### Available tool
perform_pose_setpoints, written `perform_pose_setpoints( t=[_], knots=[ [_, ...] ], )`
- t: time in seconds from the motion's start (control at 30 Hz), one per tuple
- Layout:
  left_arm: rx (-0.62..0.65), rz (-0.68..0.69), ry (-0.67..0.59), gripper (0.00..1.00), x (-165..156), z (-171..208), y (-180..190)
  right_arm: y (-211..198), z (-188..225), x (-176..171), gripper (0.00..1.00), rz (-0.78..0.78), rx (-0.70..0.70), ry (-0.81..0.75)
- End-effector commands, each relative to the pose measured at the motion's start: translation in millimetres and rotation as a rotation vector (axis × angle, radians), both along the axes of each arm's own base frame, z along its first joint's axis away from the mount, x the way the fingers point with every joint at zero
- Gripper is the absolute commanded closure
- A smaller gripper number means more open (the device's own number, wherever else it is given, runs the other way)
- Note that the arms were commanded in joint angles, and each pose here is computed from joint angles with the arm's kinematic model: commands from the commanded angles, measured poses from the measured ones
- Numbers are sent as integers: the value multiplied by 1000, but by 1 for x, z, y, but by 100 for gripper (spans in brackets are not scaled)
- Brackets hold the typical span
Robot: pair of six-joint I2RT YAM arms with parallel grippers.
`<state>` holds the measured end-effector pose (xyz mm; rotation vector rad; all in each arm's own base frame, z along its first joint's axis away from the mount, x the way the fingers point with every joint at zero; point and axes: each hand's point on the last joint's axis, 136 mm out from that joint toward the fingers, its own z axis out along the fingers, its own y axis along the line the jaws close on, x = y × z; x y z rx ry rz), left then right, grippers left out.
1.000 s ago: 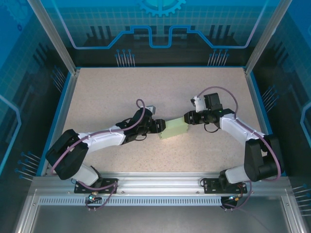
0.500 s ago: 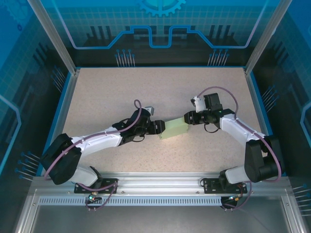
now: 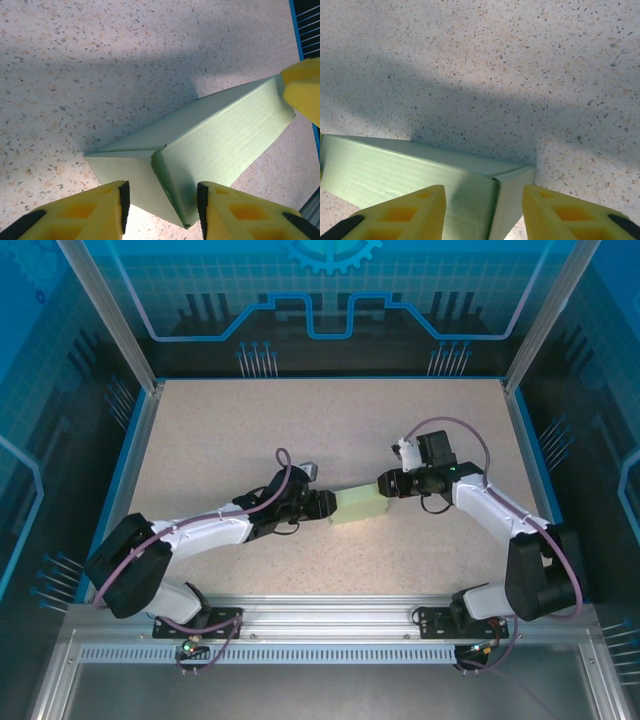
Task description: Fold the paper box
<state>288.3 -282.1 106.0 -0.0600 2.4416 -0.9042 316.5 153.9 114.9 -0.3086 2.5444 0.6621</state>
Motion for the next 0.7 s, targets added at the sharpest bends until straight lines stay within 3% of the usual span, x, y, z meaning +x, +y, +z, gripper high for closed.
perform_pose_setpoints(
  t=[0.0, 0.27, 0.53, 0.67],
  knots=[
    [21, -14, 55, 61, -10, -19, 1, 1, 15, -6, 54, 15, 19, 6],
    [21, -19, 53, 63, -9, -19, -1, 5, -5, -13, 52, 41, 36, 67],
    [21, -10, 24, 64, -3, -11, -1, 8, -18, -18, 60, 51, 41, 95],
    [-13, 15, 16, 66, 4, -5, -1, 15, -7, -14, 62, 56, 88, 54]
  ],
)
